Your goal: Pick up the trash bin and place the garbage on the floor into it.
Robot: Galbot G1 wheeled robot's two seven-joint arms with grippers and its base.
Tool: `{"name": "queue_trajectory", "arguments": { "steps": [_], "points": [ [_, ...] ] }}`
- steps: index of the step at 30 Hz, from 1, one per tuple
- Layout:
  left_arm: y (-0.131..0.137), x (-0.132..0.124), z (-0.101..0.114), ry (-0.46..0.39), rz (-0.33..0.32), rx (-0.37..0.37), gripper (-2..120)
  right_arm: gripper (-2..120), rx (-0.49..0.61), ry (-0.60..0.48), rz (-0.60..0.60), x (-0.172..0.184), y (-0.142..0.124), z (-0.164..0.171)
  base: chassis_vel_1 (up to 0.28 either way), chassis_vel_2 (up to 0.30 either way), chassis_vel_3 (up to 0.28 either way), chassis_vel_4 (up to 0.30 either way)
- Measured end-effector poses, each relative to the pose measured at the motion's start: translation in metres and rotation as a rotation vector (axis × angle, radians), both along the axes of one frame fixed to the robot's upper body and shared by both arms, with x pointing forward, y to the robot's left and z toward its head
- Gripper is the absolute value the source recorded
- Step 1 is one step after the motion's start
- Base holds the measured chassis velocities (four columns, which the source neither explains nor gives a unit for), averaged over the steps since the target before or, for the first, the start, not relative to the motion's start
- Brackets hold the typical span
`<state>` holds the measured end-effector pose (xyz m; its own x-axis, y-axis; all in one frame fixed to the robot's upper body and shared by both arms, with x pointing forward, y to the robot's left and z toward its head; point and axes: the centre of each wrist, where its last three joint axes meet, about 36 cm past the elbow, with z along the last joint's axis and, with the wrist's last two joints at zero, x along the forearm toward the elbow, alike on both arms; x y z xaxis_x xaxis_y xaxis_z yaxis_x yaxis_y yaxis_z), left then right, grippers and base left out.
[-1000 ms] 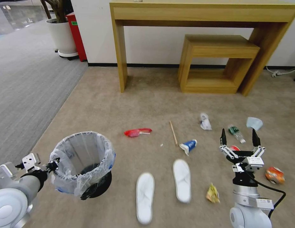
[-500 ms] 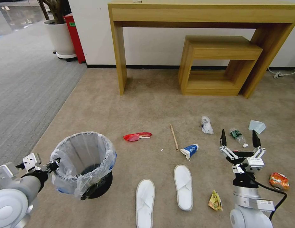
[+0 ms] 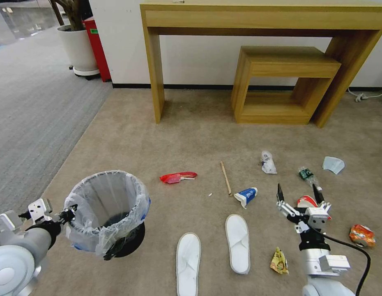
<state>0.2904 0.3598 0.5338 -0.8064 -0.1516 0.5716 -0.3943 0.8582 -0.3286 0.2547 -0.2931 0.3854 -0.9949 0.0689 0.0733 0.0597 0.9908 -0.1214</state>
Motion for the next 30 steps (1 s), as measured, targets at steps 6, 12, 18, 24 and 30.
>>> {"name": "queue_trajectory", "arguments": {
  "steps": [6, 12, 18, 24, 30],
  "points": [
    [-0.002, 0.001, -0.002, 0.006, -0.002, 0.01, 3, 100, 0.093, 0.412, 0.02, 0.013, -0.004, 0.009, 0.0, 0.0, 0.0, 0.0],
    [0.0, -0.001, 0.0, 0.002, 0.005, 0.015, 3, 100, 0.185, 0.636, 0.003, 0.037, -0.002, 0.012, 0.0, 0.0, 0.0, 0.0],
    [0.005, -0.001, -0.001, 0.004, 0.014, 0.017, 3, 100, 0.089, 0.836, -0.032, 0.046, -0.013, -0.017, 0.0, 0.0, 0.0, 0.0],
    [0.003, 0.001, -0.006, 0.015, 0.005, 0.014, 3, 100, -0.001, 0.904, -0.068, 0.064, -0.038, -0.049, 0.0, 0.0, 0.0, 0.0],
    [0.001, 0.002, -0.008, 0.016, 0.001, 0.015, 3, 100, 0.024, 0.971, -0.063, 0.065, -0.048, -0.076, 0.0, 0.0, 0.0, 0.0]
  ]
}}
